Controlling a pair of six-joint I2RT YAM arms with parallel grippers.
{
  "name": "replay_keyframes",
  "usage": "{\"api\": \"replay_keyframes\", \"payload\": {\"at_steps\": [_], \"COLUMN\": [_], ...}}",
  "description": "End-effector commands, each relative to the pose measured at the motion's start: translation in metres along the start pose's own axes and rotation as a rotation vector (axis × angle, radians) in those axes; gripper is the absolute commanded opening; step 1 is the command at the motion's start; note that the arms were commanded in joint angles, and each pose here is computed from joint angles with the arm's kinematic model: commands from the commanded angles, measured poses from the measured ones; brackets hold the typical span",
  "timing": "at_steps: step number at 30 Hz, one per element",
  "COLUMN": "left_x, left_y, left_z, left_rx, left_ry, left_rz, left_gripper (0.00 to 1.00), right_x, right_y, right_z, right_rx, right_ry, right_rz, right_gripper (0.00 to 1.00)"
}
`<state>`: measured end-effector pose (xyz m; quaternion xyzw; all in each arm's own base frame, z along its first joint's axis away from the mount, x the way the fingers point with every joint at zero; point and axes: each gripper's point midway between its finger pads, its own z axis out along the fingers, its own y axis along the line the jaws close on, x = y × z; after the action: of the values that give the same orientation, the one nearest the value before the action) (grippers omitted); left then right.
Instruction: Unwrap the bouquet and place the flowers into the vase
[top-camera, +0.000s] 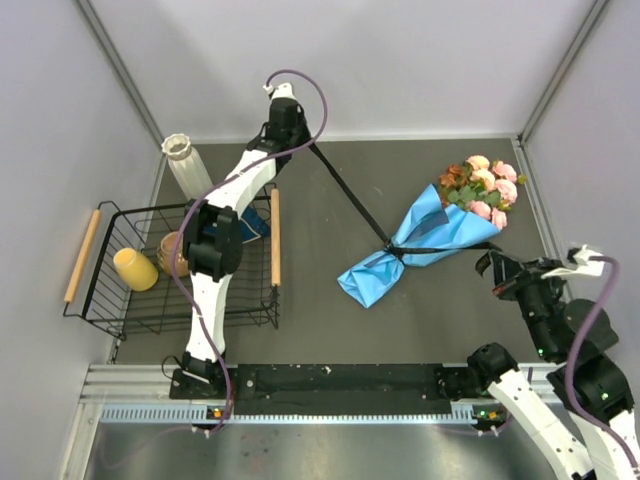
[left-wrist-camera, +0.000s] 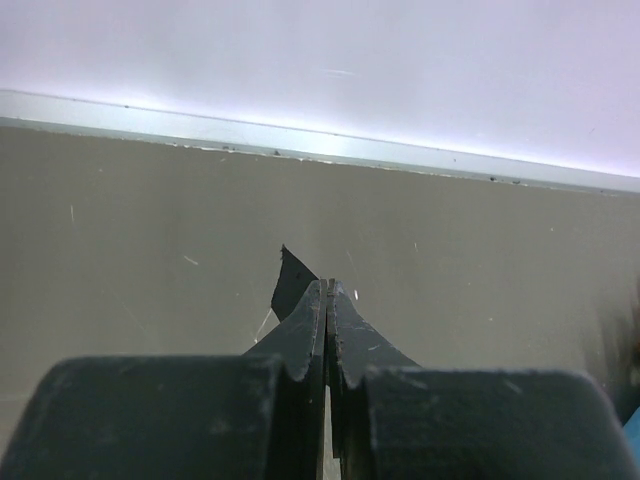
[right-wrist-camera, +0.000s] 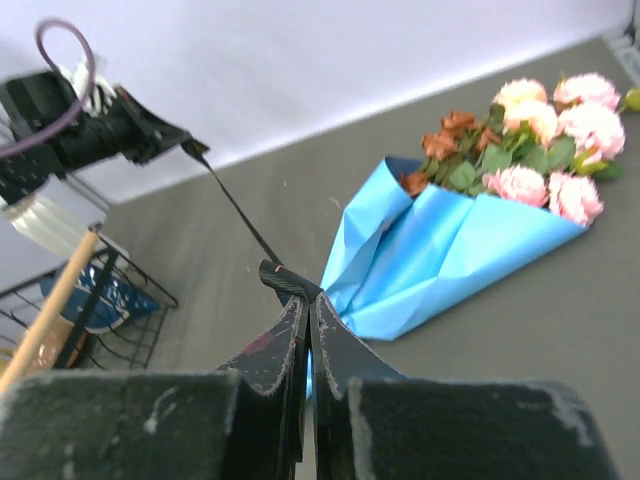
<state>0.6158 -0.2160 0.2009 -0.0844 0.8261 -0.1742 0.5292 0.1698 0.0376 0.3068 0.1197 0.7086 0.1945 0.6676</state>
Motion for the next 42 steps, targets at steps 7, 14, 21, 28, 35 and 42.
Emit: {"api": "replay_keyframes", "payload": {"at_steps": [7,14,21,28,35,42], "left_x": [-0.048,-0.047,-0.072,-0.12,-0.07,-0.022], "left_y": [0.007,0.006,-0.002,-0.021,-0.068,-0.078], "left_z": [0.008,0.007,-0.007,-0.045,-0.06,-0.086], "left_rx": [0.004,0.009,0.019,0.057,0.276,0.304], "left_ry": [-0.131,-0.125,-0.175,-0.259,-0.072,0.088], "left_rz": [0.011,0.011,0.027,0.046,0.014,0.08], "left_gripper": [0.0,0.0,0.0,0.0,0.0,0.22], "right_x": [-0.083,-0.115,-0.104,-0.099,-0.047,0.061], "right_y": [0.008,0.002,-0.003,-0.004,0.044,0.112], "right_z": [-0.036,-0.055,-0.056,-0.062,-0.046,-0.035], "right_rx": [-0.017,0.02,0.03,0.014,-0.241,-0.653], "right_ry": [-0.222,-0.292,-0.256,-0.245,-0.025,0.436], "right_rz": [-0.003,-0.062,-0.058,-0.048,-0.055,-0.027], "right_gripper": [0.0,0.0,0.0,0.0,0.0,0.0]}}
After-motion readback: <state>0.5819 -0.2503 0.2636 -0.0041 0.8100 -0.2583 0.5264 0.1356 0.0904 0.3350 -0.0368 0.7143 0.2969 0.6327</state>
